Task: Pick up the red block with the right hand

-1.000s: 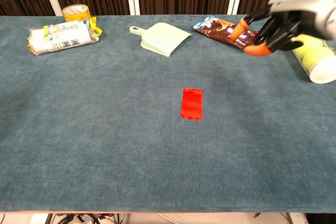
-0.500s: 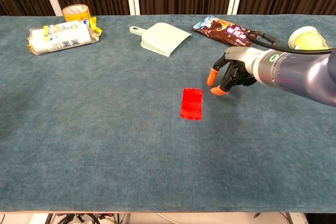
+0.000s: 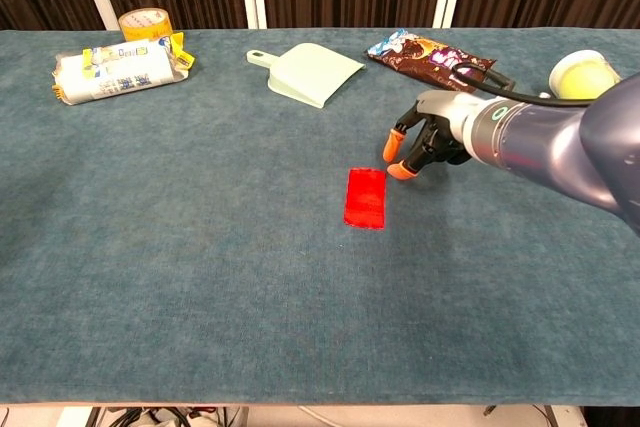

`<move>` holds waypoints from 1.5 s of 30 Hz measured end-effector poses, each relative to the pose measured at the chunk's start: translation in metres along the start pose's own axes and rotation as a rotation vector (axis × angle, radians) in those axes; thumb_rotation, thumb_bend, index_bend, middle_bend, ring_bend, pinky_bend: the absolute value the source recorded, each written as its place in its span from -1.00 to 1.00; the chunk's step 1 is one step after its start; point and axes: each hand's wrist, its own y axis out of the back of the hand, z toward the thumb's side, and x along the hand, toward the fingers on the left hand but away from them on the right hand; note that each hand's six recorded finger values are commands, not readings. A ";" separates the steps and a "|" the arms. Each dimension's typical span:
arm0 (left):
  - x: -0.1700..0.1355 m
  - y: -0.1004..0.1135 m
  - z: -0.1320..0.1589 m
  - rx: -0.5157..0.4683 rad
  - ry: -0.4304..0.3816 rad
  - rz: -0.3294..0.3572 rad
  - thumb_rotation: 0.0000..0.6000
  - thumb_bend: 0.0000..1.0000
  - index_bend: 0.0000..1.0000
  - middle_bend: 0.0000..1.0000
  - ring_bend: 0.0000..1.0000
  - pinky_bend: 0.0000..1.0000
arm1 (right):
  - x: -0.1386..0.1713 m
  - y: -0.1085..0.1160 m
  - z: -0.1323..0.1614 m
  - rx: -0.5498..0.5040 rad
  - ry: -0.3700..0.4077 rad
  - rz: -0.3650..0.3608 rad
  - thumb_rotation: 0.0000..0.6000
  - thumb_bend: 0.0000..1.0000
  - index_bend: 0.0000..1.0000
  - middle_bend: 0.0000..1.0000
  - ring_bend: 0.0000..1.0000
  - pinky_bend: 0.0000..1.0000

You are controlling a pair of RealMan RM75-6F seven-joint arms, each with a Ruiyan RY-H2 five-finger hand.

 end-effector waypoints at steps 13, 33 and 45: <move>0.000 0.000 0.000 0.000 0.003 -0.002 1.00 -0.33 -0.57 -0.78 -0.81 -0.89 | -0.005 -0.009 0.001 0.006 -0.008 0.005 1.00 -0.42 -0.02 0.86 1.00 1.00; 0.000 -0.001 0.000 0.002 0.006 -0.006 1.00 -0.33 -0.57 -0.78 -0.81 -0.89 | -0.007 -0.014 0.001 -0.004 -0.009 0.002 1.00 -0.42 0.03 0.86 1.00 1.00; 0.000 -0.001 -0.001 0.001 0.010 -0.011 1.00 -0.33 -0.57 -0.79 -0.81 -0.89 | -0.005 -0.017 0.004 -0.012 -0.002 0.009 1.00 -0.42 0.08 0.86 1.00 1.00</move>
